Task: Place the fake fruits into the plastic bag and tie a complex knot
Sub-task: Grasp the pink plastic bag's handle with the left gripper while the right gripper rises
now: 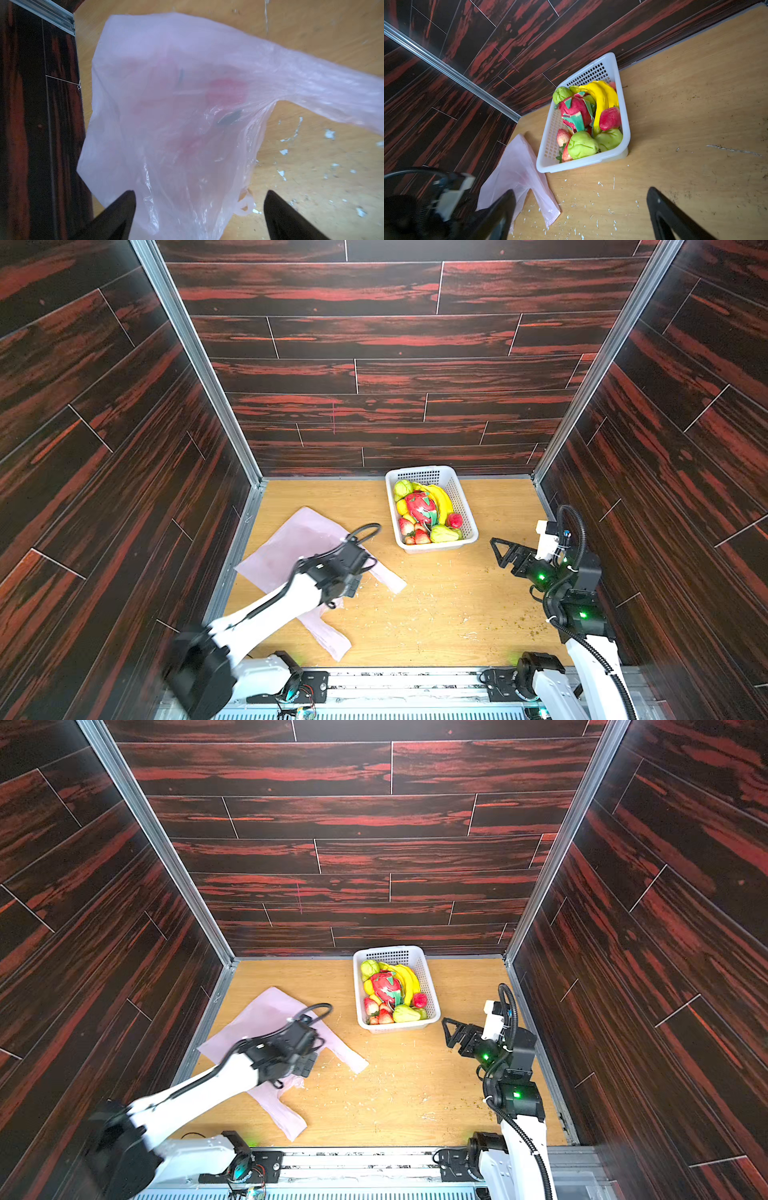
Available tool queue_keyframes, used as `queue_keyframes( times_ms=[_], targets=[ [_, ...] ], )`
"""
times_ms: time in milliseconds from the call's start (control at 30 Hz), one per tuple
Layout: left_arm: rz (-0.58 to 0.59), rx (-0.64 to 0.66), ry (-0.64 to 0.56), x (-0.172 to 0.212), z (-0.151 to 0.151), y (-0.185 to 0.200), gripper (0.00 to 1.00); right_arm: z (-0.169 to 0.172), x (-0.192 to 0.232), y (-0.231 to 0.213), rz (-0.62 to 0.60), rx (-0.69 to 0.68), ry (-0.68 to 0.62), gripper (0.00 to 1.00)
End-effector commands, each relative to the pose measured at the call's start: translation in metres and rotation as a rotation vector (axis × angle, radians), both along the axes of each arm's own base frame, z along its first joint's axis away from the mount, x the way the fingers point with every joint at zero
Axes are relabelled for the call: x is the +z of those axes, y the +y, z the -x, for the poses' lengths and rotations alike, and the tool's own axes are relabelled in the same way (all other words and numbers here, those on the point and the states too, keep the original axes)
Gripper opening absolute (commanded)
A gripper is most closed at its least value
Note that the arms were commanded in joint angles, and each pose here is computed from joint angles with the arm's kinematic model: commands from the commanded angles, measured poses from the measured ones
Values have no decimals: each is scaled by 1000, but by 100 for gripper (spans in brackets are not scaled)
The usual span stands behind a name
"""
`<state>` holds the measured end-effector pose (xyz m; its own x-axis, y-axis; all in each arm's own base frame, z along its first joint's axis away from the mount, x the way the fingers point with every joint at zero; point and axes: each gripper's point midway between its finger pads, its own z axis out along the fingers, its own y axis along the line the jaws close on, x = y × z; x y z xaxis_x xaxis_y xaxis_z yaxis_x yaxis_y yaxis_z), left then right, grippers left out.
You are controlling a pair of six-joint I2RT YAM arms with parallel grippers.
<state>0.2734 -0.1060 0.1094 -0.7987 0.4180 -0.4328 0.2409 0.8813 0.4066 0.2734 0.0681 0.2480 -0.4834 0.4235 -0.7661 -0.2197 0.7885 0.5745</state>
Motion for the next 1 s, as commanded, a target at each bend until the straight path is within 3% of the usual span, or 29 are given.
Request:
queue_keyframes(
  times_ms=[0,233,700,767,967],
  targets=[
    [-123,26,20,-3,-3,11,99,5,11,1,17,7,-11,99],
    [-205,-46,152,-35,-4,1,99,4,7,-2,42,-1,0,99],
    [-458,-70,211,-56,-12,21,98,-1,-2,-3,54,-6,28,99],
    [-485,-70,215,-58,-13,23,92,-2,-4,-4,54,-12,33,99],
    [-509,-71,233,-63,-14,24,56,-2,-4,-4,54,-10,33,99]
  ],
)
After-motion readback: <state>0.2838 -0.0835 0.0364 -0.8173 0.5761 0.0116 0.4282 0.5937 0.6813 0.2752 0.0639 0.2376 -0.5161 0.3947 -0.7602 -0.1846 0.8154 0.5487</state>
